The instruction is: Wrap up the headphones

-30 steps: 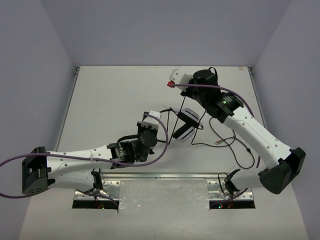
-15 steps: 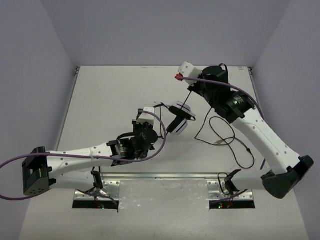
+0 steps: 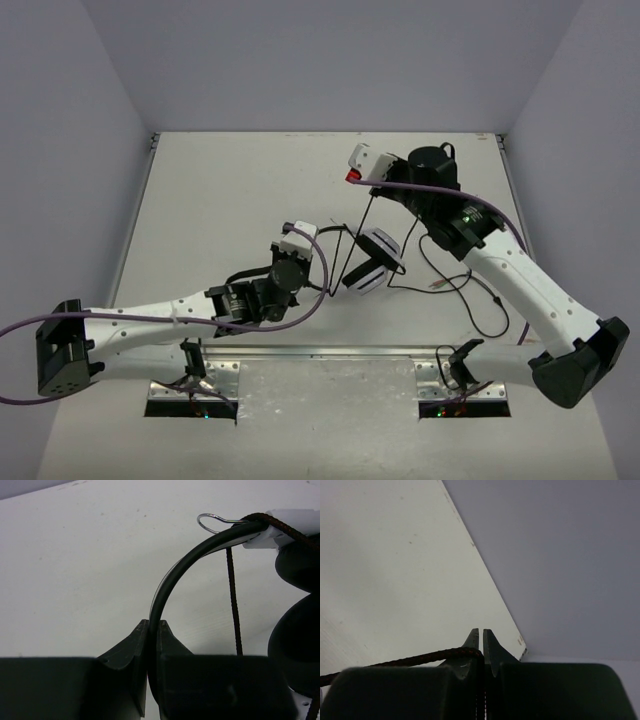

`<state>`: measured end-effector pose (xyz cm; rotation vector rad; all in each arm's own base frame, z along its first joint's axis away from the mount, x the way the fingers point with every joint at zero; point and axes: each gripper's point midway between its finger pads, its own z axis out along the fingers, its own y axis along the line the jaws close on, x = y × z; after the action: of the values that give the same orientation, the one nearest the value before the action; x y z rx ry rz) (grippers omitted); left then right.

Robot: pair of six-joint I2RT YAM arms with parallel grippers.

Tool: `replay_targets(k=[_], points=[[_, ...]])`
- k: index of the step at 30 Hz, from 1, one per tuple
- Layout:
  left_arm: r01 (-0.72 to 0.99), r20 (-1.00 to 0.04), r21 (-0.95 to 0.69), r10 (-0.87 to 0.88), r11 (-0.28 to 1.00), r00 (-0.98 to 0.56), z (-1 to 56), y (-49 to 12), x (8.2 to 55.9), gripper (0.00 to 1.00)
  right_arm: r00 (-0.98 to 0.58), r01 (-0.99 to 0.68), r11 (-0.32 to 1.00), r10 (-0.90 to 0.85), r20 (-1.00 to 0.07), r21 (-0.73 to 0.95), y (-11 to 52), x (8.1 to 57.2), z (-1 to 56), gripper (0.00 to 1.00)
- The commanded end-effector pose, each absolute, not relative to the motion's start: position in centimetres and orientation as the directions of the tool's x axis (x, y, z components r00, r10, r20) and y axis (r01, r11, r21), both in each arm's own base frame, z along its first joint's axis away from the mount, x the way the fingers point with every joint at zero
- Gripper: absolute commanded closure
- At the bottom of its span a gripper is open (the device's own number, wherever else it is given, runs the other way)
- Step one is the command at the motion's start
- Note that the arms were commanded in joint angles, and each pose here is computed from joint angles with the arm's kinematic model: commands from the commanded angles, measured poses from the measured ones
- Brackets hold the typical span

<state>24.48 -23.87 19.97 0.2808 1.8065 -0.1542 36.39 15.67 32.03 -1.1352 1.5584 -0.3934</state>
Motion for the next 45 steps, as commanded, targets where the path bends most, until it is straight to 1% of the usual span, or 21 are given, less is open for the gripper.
replay_targets(k=[1,3,5,7,12,14,16,19,21,24,26,28,30,31,32,34,35,36,39,41,45], points=[[0.470,-0.954,0.070,0.198,0.880,-0.227,19.4,-26.0,22.2,1.00,0.353,-0.293,0.584,-0.669,-0.653,-0.757,17.5,36.9,42.0,0.97],[0.508,-0.961,0.053,0.182,0.860,-0.207,19.8,-26.9,21.8,1.00,0.383,-0.379,0.560,-0.630,-0.676,-0.737,19.2,36.5,41.8,0.98],[0.505,-0.962,0.056,0.182,0.861,-0.204,19.9,-27.0,21.9,1.00,0.366,-0.463,0.536,-0.609,-0.703,-0.706,20.4,36.3,41.1,0.99],[0.502,-0.963,0.060,0.183,0.863,-0.200,20.1,-27.0,22.0,1.00,0.347,-0.473,0.559,-0.592,-0.727,-0.681,20.6,36.5,40.8,0.98],[0.509,-0.970,0.047,0.160,0.859,-0.181,21.2,-26.8,21.4,1.00,0.275,-0.419,0.581,-0.651,-0.707,-0.698,19.6,39.0,38.8,0.99],[0.511,-0.976,0.029,0.136,0.859,-0.173,21.8,-26.6,21.2,1.00,0.249,-0.406,0.610,-0.642,-0.725,-0.680,19.0,39.8,38.6,0.99],[0.517,-0.982,0.005,0.102,0.856,-0.160,22.8,-26.4,20.9,1.00,0.205,-0.441,0.642,-0.607,-0.767,-0.626,18.4,40.7,37.7,0.99],[0.523,-0.989,-0.026,0.055,0.852,-0.138,24.3,-26.0,20.4,1.00,0.184,-0.501,0.626,-0.597,-0.780,-0.598,19.3,41.3,36.5,0.99],[0.490,-0.992,-0.044,0.019,0.871,-0.124,25.3,-25.1,20.5,1.00,0.161,-0.524,0.632,-0.585,-0.795,-0.570,19.5,41.3,35.6,0.99],[0.422,-0.992,-0.100,-0.060,0.901,-0.108,27.1,-23.5,20.8,1.00,0.147,-0.561,0.636,-0.555,-0.819,-0.531,20.0,40.6,34.1,0.99],[0.434,-0.990,-0.139,-0.112,0.890,-0.087,28.5,-23.4,20.7,1.00,0.150,-0.649,0.599,-0.504,-0.851,-0.469,21.6,39.1,32.8,0.98],[0.472,-0.983,-0.183,-0.171,0.862,-0.069,30.3,-23.5,20.2,1.00,0.173,-0.783,0.484,-0.433,-0.885,-0.390,24.2,36.3,31.4,0.98],[0.481,-0.969,-0.235,-0.244,0.844,-0.046,32.3,-23.0,19.9,1.00,0.180,-0.852,0.408,-0.358,-0.916,-0.327,25.7,34.0,31.6,0.98],[0.480,-0.963,-0.251,-0.268,0.841,-0.035,33.1,-22.7,19.9,1.00,0.171,-0.897,0.344,-0.309,-0.936,-0.277,26.6,32.4,31.2,0.98],[0.486,-0.952,-0.275,-0.306,0.829,-0.017,34.2,-22.6,19.8,1.00,0.182,-0.906,0.328,-0.273,-0.945,-0.269,27.0,32.0,31.9,0.98],[0.496,-0.935,-0.301,-0.355,0.814,0.015,35.8,-21.8,19.6,1.00,0.124,-0.925,0.325,-0.227,-0.966,-0.195,27.5,31.3,31.6,0.98],[0.492,-0.921,-0.325,-0.388,0.808,0.029,36.7,-21.4,19.6,1.00,0.118,-0.920,0.344,-0.209,-0.971,-0.186,27.6,31.6,32.0,0.98],[0.479,-0.913,-0.338,-0.405,0.810,0.040,37.4,-21.0,19.7,1.00,0.071,-0.917,0.374,-0.191,-0.979,-0.140,27.5,31.8,32.0,0.98],[0.431,-0.913,-0.346,-0.404,0.833,0.048,38.3,-20.8,20.4,1.00,0.035,-0.888,0.445,-0.180,-0.983,-0.113,27.2,32.4,31.9,0.99],[0.406,-0.918,-0.343,-0.394,0.847,0.045,38.3,-20.9,20.8,1.00,0.040,-0.887,0.446,-0.182,-0.983,-0.119,27.6,32.0,31.4,0.99],[0.374,-0.903,-0.379,-0.427,0.846,0.051,38.6,-20.4,21.0,1.00,0.010,-0.895,0.436,-0.184,-0.983,-0.091,27.9,31.6,29.2,0.98]])
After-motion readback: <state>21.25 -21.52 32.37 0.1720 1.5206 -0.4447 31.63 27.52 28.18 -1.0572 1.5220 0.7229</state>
